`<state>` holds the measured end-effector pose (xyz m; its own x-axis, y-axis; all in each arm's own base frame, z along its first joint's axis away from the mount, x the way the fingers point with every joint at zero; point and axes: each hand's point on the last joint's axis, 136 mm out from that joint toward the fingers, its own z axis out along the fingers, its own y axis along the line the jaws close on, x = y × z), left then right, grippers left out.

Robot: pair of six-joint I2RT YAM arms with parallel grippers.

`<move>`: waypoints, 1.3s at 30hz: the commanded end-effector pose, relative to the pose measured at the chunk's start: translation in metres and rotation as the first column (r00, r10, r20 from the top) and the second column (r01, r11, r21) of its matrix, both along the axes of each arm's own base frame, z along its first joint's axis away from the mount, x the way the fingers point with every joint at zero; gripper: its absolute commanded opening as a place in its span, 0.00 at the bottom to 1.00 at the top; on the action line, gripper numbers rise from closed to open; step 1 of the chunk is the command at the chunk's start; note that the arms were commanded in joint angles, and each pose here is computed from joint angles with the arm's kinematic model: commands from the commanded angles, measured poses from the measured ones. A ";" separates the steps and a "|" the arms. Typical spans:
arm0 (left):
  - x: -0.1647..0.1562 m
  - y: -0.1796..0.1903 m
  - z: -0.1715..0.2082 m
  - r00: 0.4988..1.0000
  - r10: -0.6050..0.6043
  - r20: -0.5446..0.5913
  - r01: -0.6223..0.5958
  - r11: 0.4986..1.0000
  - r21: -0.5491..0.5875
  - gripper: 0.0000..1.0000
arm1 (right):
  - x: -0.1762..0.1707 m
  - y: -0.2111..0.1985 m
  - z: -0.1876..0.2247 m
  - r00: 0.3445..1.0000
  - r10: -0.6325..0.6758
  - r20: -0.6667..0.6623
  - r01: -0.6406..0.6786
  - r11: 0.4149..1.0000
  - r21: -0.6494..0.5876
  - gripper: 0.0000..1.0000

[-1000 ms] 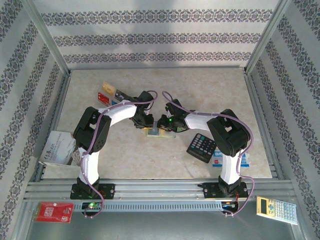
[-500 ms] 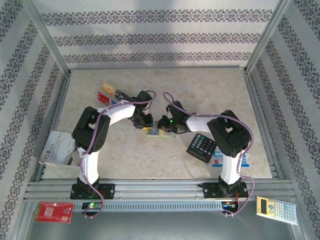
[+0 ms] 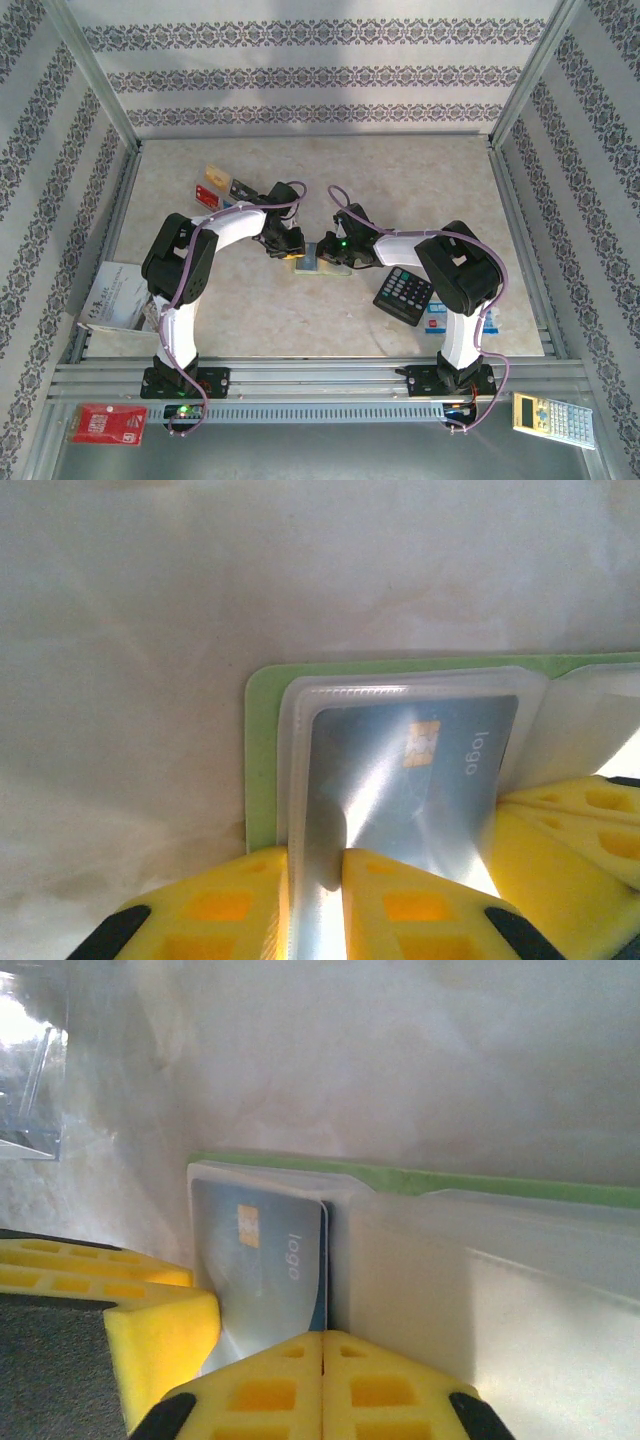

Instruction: Take the credit cards out of the card holder

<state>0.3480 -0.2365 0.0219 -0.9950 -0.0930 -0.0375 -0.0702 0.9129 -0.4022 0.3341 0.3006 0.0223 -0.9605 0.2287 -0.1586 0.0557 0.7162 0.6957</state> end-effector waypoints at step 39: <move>-0.006 -0.002 0.035 0.999 0.031 0.039 -0.029 0.998 -0.062 0.35 | -0.004 -0.038 0.008 0.999 -0.046 0.003 0.046 0.996 -0.070 0.00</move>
